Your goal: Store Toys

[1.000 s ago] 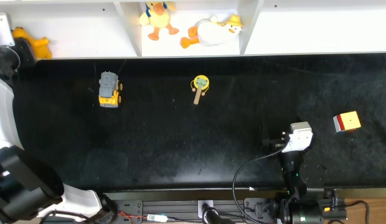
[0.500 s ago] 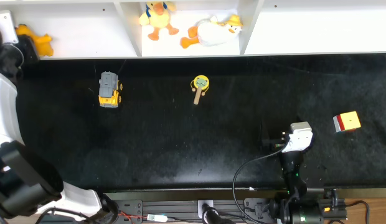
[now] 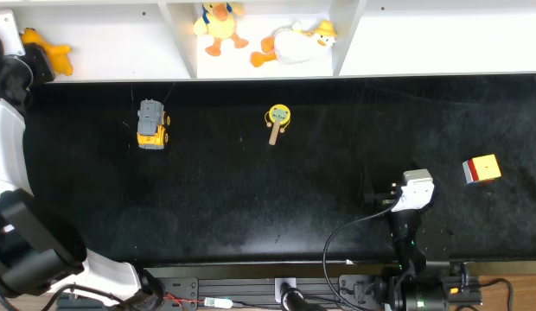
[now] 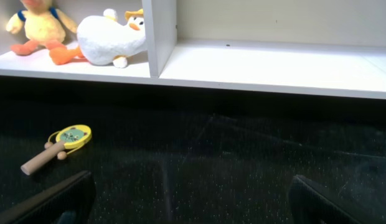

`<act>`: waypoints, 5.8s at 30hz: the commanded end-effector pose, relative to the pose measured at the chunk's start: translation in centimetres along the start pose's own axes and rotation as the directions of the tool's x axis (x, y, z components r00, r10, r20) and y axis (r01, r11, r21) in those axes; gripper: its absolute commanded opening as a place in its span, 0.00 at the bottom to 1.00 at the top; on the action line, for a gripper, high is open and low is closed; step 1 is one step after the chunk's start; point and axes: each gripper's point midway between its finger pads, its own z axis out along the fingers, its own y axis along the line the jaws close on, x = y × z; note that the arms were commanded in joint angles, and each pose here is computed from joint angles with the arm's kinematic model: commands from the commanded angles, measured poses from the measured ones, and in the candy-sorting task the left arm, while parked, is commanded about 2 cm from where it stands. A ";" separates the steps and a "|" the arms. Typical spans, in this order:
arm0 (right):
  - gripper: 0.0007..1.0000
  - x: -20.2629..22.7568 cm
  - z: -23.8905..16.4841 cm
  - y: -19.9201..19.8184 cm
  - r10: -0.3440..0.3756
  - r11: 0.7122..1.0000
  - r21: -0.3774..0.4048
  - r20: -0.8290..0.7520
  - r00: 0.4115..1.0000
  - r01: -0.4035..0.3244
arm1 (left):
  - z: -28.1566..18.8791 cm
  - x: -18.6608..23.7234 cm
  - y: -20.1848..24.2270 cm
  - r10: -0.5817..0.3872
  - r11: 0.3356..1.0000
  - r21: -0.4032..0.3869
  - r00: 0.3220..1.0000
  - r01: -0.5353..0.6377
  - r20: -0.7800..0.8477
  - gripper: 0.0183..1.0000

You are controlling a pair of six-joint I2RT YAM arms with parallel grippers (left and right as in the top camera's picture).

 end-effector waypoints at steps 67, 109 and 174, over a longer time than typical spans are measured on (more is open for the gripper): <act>1.00 -0.1 0.0 0.0 0.000 1.000 -0.004 0.010 1.000 0.000 | -11.7 18.1 -11.8 0.009 0.978 0.202 0.969 0.042 -0.245 1.00; 1.00 -0.1 0.0 0.0 0.000 1.000 -0.004 0.010 1.000 0.000 | -3.5 20.9 -15.8 0.190 0.968 0.219 0.935 -0.127 -0.299 0.66; 1.00 -0.1 0.0 0.0 0.000 1.000 -0.004 0.010 1.000 0.000 | -8.9 2.2 -16.8 0.124 0.970 0.196 0.986 -0.143 0.108 0.35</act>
